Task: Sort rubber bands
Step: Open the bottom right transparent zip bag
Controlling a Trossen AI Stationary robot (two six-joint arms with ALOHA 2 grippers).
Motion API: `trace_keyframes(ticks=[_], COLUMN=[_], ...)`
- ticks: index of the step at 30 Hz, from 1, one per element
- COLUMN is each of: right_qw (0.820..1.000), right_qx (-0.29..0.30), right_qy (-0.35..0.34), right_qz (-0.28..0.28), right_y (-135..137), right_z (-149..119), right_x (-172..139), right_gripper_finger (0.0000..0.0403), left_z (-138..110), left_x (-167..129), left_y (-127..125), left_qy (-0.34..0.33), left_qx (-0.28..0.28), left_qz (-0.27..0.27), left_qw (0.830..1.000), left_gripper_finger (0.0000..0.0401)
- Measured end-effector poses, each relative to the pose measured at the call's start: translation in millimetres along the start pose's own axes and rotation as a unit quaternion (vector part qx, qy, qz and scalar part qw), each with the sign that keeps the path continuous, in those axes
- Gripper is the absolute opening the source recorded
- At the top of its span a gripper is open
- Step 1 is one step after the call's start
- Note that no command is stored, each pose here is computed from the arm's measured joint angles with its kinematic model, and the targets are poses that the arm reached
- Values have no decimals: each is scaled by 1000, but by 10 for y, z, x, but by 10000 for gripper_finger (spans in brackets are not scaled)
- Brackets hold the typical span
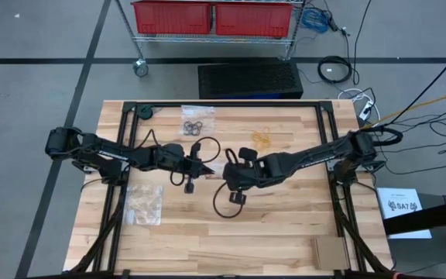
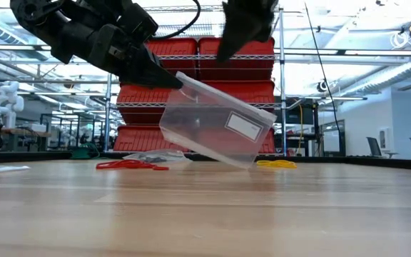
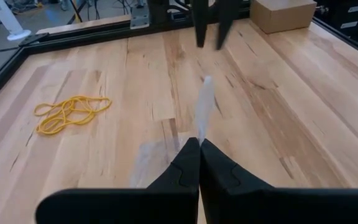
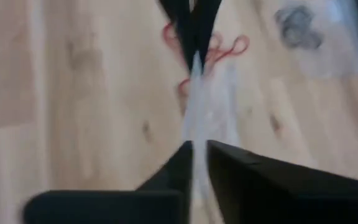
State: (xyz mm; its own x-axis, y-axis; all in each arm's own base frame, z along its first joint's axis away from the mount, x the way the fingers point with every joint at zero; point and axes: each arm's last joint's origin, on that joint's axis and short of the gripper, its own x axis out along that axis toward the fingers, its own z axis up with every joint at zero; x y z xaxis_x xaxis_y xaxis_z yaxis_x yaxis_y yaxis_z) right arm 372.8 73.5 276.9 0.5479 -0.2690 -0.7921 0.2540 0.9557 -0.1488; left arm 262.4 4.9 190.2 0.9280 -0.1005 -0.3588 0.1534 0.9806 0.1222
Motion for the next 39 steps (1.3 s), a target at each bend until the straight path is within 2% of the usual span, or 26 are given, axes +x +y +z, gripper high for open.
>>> trace_keyframes(ticks=[2, 4, 11, 16, 21, 26, 29, 34, 39], right_qw=[1000, 1000, 999, 997, 997, 992, 993, 999, 1000], right_qx=[-7, -7, -26, -20, -13, 2, 7, 10, 18], right_qy=[-15, -25, -3, -7, -15, -29, -43, -31, -15], right_qz=[-21, -18, -27, -68, -81, -125, -111, -44, -18], right_y=[24, 60, 147, 145, 149, 113, 126, 171, 189], right_z=[-1, 3, -83, -99, -95, -100, -83, -124, -175], right_x=[64, 142, 411, 464, 458, 510, 536, 587, 613], right_gripper_finger=[9, 10, 1, 0, 0, 0, 0, 0, 0], left_z=[0, 0, -1, -4, -3, -1, -1, 0, 0], left_x=[0, 0, 0, 0, 0, 0, 0, 0, 0], left_y=[0, 0, 0, -1, -1, -1, -2, -2, -2], left_qy=[0, 0, 1, 2, 2, 0, 0, 0, 0], left_qx=[0, 0, 0, -1, -1, -1, -2, -2, -2], left_qz=[0, 0, 0, -1, -1, -2, -4, -4, -3], left_qw=[1000, 1000, 1000, 1000, 1000, 1000, 1000, 1000, 1000], left_gripper_finger=[1, 1, 1, 1, 1, 1, 1, 1, 1])
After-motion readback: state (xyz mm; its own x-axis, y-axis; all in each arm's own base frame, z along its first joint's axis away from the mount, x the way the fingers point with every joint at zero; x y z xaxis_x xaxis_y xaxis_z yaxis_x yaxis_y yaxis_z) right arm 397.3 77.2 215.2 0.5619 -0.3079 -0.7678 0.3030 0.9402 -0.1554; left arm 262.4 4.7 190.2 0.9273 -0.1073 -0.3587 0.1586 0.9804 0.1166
